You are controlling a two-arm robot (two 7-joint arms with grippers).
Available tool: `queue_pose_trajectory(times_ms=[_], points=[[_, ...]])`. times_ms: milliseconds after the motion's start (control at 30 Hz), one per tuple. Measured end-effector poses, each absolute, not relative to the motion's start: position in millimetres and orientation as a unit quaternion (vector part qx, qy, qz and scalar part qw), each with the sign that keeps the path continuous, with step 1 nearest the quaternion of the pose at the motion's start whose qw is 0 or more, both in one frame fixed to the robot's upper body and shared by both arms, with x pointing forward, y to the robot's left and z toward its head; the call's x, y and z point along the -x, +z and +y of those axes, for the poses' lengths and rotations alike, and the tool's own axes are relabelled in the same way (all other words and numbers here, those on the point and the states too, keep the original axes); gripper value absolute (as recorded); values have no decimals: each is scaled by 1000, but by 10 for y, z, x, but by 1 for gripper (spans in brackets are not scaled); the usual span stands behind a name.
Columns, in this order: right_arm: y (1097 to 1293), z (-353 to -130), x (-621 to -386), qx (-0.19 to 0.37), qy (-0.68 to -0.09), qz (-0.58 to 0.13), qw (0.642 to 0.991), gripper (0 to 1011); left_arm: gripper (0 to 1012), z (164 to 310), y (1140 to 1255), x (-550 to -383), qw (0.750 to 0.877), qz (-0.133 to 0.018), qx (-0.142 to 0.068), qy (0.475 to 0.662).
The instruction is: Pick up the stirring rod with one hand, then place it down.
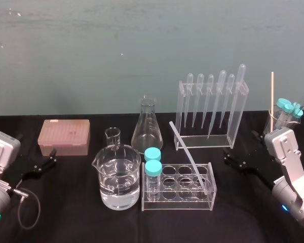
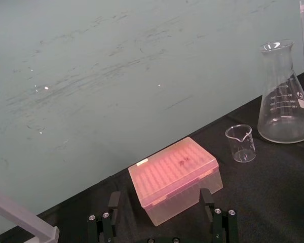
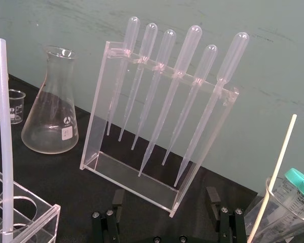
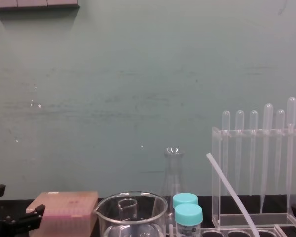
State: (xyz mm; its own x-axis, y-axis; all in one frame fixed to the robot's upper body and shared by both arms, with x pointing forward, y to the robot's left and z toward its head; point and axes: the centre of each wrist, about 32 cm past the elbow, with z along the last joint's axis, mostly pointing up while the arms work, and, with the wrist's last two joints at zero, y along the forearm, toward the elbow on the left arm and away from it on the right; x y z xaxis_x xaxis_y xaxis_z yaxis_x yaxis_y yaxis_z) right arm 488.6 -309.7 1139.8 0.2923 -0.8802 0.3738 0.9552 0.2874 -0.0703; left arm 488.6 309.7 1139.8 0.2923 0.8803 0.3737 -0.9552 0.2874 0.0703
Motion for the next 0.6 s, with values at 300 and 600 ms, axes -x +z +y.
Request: queue_pose_trajectory(times_ms=[300,600], points=[[11398,-3097,-4886,141,-580,-132,791,1003,1000,3097,11398,-4886,791,-132,-141,580],[11398,-3097,-4886,141,-580,-133,791,1003,1000,3097,11398,-4886,791,-132,-141,580]])
